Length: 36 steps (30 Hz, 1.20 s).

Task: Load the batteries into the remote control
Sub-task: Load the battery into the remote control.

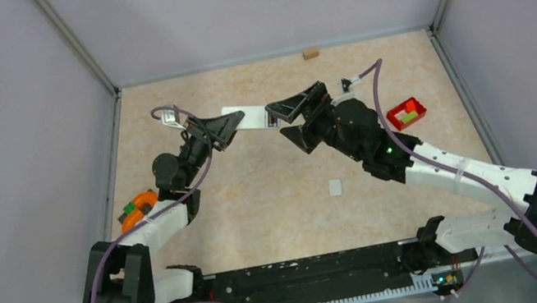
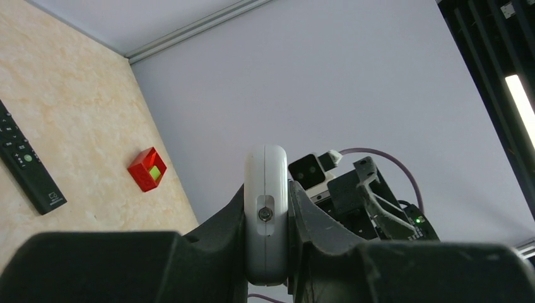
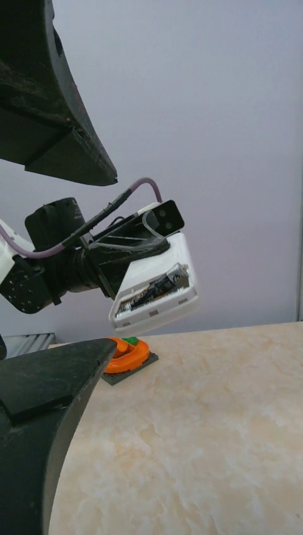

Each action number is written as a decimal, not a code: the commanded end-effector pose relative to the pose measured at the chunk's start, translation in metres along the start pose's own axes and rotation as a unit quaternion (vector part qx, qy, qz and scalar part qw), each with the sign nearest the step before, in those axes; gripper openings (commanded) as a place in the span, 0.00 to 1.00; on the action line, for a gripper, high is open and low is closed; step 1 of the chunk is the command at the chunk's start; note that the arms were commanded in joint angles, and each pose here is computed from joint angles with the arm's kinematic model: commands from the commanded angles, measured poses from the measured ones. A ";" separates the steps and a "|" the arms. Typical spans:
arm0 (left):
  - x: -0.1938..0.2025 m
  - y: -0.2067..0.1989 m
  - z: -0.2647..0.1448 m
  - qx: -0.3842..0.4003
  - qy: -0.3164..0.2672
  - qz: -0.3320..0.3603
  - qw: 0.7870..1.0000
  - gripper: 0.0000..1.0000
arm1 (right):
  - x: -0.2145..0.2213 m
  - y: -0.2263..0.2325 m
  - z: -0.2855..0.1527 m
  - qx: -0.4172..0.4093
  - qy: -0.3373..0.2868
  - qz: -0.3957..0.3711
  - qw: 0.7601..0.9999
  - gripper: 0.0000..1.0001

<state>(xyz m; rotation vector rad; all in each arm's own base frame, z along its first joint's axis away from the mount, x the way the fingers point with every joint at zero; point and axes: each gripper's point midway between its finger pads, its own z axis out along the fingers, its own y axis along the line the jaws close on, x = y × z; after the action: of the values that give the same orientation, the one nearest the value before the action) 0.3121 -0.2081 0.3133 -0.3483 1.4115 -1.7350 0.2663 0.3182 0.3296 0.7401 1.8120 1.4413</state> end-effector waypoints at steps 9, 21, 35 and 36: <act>-0.011 -0.040 0.003 0.072 -0.019 0.020 0.997 0.00 | 0.008 0.012 0.021 -0.043 0.036 0.112 0.992 0.87; -0.006 -0.043 -0.004 0.090 -0.015 0.027 0.995 0.00 | -0.006 0.007 0.025 -0.059 0.021 0.147 0.987 0.91; -0.005 -0.048 -0.005 0.106 -0.015 0.035 0.994 0.00 | -0.003 0.009 0.028 -0.072 0.035 0.145 0.986 0.78; -0.005 -0.047 -0.006 0.105 -0.015 0.034 0.994 0.00 | -0.002 0.010 0.028 -0.074 0.036 0.142 0.986 0.77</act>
<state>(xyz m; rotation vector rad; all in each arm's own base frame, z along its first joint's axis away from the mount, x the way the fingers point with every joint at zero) 0.2997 -0.2045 0.3394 -0.2756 1.2800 -1.7915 0.2888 0.3338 0.3280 0.9419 1.7160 1.7426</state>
